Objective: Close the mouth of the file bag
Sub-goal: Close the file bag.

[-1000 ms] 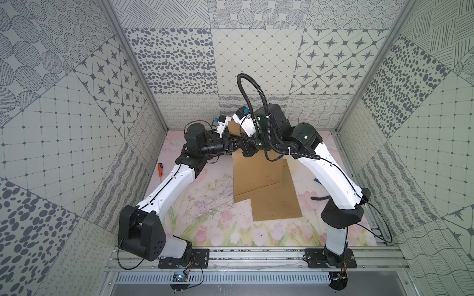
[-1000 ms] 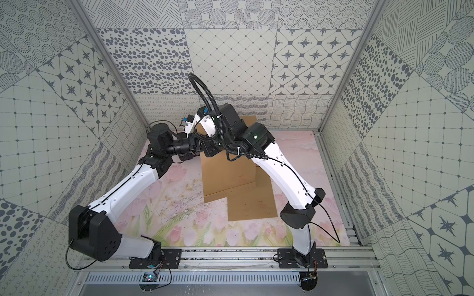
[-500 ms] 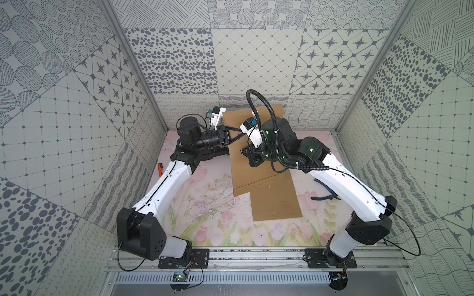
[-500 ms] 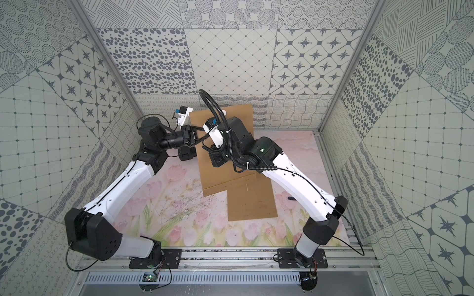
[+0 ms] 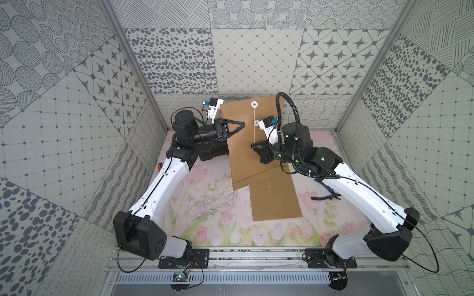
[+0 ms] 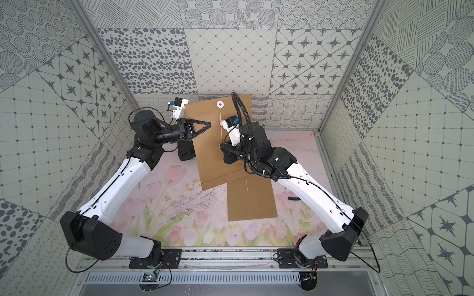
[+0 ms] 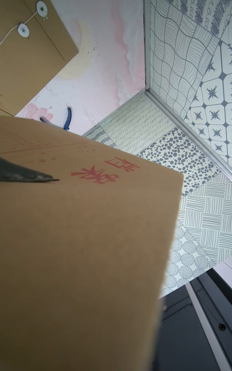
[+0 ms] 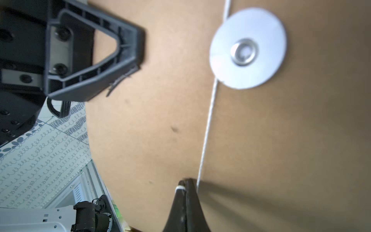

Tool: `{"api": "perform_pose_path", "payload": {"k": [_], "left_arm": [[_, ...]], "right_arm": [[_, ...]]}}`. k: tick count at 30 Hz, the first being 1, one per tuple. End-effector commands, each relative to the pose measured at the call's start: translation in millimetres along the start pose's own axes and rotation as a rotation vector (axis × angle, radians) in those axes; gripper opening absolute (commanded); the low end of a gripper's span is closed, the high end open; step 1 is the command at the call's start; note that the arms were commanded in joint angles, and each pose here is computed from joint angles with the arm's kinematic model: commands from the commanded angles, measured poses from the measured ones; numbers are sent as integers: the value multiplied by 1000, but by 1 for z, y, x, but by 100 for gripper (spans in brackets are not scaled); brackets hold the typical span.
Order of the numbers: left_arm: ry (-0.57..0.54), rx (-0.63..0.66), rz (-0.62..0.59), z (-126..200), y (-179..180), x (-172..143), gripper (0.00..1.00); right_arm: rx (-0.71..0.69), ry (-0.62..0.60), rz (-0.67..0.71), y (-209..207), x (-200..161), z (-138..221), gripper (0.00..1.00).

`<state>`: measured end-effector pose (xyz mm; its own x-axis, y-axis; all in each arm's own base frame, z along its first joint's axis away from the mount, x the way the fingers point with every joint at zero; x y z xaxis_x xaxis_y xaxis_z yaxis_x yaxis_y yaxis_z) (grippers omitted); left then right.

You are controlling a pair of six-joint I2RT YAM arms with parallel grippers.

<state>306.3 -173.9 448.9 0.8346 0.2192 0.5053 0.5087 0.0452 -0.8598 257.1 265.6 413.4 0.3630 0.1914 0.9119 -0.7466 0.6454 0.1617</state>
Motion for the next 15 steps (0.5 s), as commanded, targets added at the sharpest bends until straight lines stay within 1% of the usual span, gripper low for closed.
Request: {"api": "perform_pose_path", "payload": {"k": [1,4,7,10,15], "left_arm": [[-19,-39,-116,4,-20,5,0],[-8,-46,-124,5,-22,3,0],[1,-54,-128,5,-23,2,0],[12,-47,-121,5,-19,0,0],[16,4,-115,4,-6,-2,0]], "right_arm": [[49,-58,-55,-10,6,1,0],[53,-46,-106,-26,1,-1,0],[53,-38,-128,-38,-2,-2,0],[43,-38,-137,-48,-1,0,0],[3,-31,-125,-61,3,5,0]]}}
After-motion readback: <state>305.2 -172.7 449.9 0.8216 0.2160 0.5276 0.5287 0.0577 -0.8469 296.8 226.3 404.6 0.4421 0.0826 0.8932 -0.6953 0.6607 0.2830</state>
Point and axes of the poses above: each gripper's point midway between its finger pads, its own z axis back along the fingers, its own y axis along the line the jaws close on, x = y × z, the point moved 8 cm from there along z, back along the fingers, and after that the axes turned 10 degrees about z, right-handed, at the moved point
